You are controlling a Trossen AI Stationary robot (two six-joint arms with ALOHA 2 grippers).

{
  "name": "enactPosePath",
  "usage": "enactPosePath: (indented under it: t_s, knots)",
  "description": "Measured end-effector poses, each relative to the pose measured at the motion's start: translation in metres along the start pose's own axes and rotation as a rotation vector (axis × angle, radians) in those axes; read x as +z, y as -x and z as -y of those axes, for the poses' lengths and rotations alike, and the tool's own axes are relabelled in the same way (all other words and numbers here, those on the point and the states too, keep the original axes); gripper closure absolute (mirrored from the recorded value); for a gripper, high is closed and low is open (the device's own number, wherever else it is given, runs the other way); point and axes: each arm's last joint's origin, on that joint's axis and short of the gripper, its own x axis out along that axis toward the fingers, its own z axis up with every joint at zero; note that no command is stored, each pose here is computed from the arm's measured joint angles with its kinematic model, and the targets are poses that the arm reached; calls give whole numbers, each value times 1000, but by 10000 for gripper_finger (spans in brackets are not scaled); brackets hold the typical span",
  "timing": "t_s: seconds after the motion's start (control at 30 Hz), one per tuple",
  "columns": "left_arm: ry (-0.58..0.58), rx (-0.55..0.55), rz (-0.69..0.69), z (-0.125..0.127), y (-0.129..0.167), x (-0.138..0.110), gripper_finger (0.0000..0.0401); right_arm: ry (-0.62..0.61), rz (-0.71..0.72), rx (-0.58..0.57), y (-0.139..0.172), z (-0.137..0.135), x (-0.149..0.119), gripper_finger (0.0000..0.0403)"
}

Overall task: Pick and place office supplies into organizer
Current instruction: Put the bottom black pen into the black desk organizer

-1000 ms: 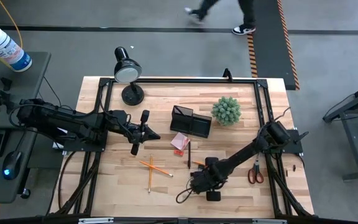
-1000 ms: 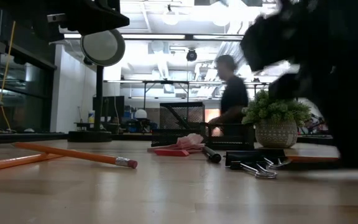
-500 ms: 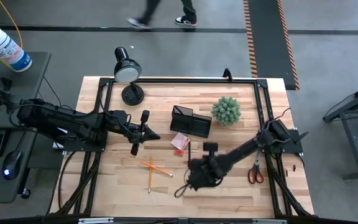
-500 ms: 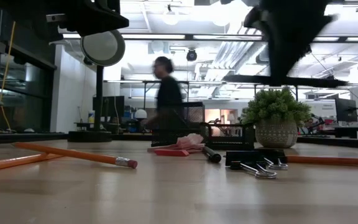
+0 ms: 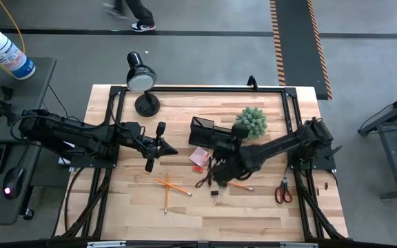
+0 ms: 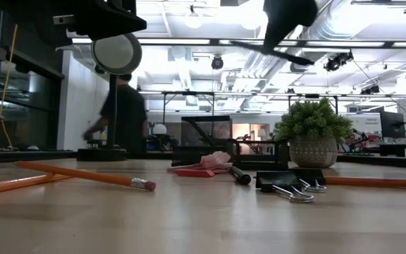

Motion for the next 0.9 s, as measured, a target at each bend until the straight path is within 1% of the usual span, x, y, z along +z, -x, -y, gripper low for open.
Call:
enactPosePath:
  t_s: [0.13, 0.23, 0.3, 0.4, 0.5, 0.63, 0.77, 0.9]
  knots:
    - [-1, 0, 0, 0, 0, 0, 398, -113, 70, -112, -11, 30, -12, 386]
    - [-4, 2, 3, 0, 0, 0, 398, -224, 111, -126, -22, 48, -29, 389]
    - [-20, 5, 6, 0, 0, 1, 398, -303, 158, -100, -29, 57, -37, 389]
    - [-27, 9, 12, -1, 0, 1, 398, -414, 282, -6, -39, 63, -44, 389]
    - [-29, 19, 24, -2, 0, 2, 398, -494, 458, 80, -48, 66, -45, 389]
    - [-30, 25, 32, -2, 0, 3, 398, -577, 674, 180, -67, 66, -48, 389]
    - [-30, 26, 33, -2, 0, 3, 398, -655, 797, 221, -92, 68, -55, 389]
    - [-33, 39, 50, -4, 0, 5, 398, -728, 870, 226, -120, 75, -58, 389]
